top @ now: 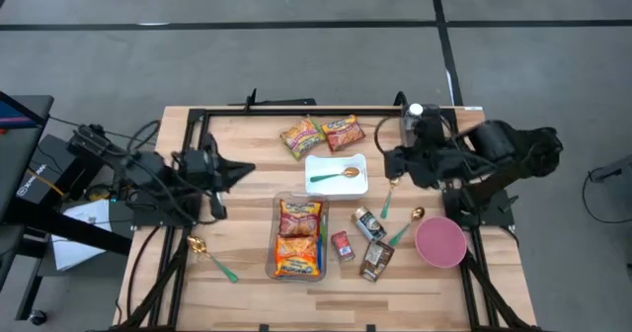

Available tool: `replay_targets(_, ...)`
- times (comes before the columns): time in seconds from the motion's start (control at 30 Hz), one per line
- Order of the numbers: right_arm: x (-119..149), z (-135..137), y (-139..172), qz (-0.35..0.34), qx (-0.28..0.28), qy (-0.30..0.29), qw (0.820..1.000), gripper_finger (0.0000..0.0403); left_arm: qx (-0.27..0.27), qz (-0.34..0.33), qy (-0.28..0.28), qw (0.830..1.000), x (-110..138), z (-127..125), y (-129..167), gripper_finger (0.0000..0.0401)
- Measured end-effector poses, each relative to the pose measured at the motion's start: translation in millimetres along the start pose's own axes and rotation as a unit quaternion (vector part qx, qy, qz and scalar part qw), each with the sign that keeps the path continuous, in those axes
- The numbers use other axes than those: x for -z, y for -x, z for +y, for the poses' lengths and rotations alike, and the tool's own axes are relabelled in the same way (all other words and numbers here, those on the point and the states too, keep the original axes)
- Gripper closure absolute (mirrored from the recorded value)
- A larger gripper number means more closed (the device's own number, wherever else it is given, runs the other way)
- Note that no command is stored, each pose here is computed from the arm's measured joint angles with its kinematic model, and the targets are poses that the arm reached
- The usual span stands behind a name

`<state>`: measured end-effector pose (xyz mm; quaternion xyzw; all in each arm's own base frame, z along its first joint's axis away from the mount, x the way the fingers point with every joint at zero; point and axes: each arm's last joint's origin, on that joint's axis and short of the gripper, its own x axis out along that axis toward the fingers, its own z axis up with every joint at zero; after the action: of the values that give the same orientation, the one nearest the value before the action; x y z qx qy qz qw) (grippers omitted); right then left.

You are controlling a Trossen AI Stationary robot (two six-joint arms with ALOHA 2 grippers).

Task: Pick & Place Food Item
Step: Put the green spoon into the white bin

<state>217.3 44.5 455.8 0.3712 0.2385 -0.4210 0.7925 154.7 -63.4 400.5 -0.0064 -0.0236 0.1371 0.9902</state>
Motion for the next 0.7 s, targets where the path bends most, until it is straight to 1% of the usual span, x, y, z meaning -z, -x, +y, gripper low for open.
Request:
replay_targets(0.1,-6,-3,-11,0.004,0.023,-0.019,1.000,0.0210,0.000,-0.011,0.011,1.000,-5,8,8,0.0401)
replay_targets(0.2,0,-8,-32,0.032,0.063,-0.043,0.997,0.0210,0.000,-0.023,0.025,0.999,-10,15,15,0.0401)
replay_targets(0.33,20,-19,-63,0.087,0.133,-0.064,0.985,0.0210,0.000,-0.032,0.034,0.999,-14,21,20,0.0401)
replay_targets(0.4,33,-25,-78,0.101,0.171,-0.078,0.977,0.0210,0.000,-0.034,0.036,0.999,-14,22,22,0.0401)
replay_targets(0.53,60,-37,-100,0.121,0.225,-0.085,0.963,0.0210,0.000,-0.034,0.033,0.999,-14,22,22,0.0401)
replay_targets(0.6,73,-43,-110,0.132,0.240,-0.088,0.958,0.0210,-0.001,-0.034,0.020,0.999,-14,22,22,0.0401)
replay_targets(0.7,86,-49,-124,0.150,0.223,-0.105,0.958,0.0214,-0.001,-0.033,0.008,0.999,-14,22,21,0.0401)
